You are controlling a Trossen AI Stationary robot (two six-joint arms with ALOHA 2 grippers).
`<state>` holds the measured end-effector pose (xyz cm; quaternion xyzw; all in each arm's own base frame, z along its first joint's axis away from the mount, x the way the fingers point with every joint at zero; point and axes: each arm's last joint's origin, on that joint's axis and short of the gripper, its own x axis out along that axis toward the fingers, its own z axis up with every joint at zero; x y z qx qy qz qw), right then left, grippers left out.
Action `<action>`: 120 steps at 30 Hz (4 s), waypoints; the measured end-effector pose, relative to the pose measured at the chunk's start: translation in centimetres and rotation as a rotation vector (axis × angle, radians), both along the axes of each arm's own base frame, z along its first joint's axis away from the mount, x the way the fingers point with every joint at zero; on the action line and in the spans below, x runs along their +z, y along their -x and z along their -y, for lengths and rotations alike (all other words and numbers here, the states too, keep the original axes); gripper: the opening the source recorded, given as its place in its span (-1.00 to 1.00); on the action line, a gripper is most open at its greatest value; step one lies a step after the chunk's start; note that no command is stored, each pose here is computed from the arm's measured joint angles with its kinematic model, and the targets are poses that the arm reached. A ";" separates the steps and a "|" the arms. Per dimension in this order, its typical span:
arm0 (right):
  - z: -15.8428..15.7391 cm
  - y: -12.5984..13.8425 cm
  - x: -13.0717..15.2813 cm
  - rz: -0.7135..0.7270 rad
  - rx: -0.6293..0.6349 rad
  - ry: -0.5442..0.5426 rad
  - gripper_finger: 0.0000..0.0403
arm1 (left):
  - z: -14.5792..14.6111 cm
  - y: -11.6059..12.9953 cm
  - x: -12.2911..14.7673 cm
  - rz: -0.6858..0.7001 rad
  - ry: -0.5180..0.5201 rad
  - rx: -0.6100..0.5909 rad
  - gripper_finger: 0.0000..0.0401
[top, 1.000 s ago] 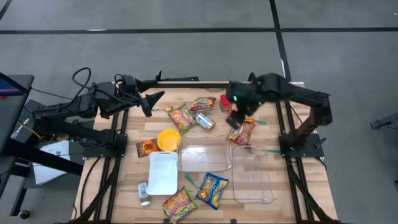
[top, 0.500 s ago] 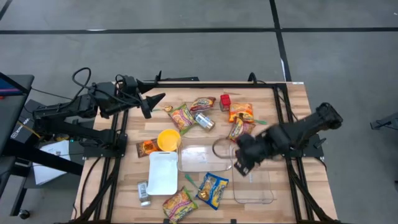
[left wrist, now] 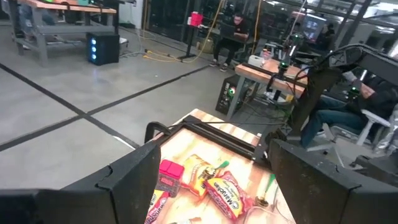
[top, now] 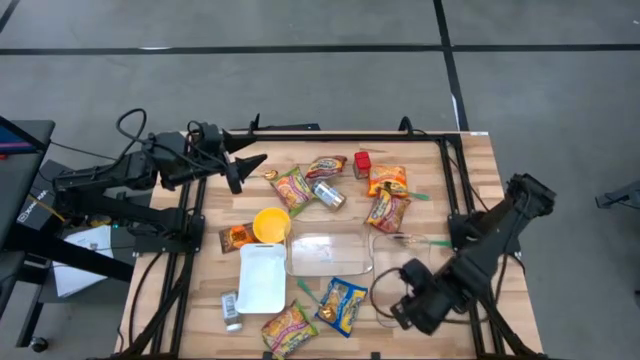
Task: Pick & Place Food Item
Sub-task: Put the brown seasoning bottle into the right transparent bin, then put the red seasoning can into the right transparent bin
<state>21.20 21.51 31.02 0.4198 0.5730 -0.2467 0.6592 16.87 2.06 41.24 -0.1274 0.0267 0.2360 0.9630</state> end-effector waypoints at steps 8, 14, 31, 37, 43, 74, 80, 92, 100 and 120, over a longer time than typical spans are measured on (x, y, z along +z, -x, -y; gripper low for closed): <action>-2.5 -0.3 -2.6 -0.079 0.072 0.034 -0.15 | 0.7 -0.2 0.0 0.048 0.098 -0.029 0.48; -2.0 -1.7 -4.1 -0.125 0.182 0.072 -0.15 | 1.7 -0.2 0.0 0.069 0.154 -0.080 0.48; 1.4 -5.4 -6.0 -0.140 0.450 0.223 -0.15 | 4.7 -0.1 1.1 0.184 0.219 -0.261 0.48; 1.1 -5.3 -6.6 -0.132 0.511 0.252 -0.15 | 5.0 0.0 1.4 0.214 0.224 -0.281 0.48; 1.6 -4.9 -9.5 -0.151 0.506 0.192 -0.15 | 5.0 0.0 1.3 0.217 0.233 -0.276 0.48; 2.1 -5.9 -11.8 -0.090 0.472 0.048 -0.05 | 5.0 0.0 1.3 0.227 0.270 -0.272 0.48; 1.4 -5.7 -11.8 -0.068 0.498 0.017 -0.05 | 5.0 0.0 1.3 0.227 0.270 -0.272 0.48; 0.9 -5.7 -11.7 -0.041 0.489 0.002 0.14 | 5.0 0.0 1.3 0.227 0.270 -0.273 0.48; 1.0 -5.6 -11.3 -0.037 0.464 -0.002 0.16 | 5.0 0.0 1.3 0.227 0.270 -0.273 0.48; 6.2 -0.4 1.3 0.478 0.162 0.117 0.17 | 5.0 0.0 1.6 0.221 0.163 -0.282 0.48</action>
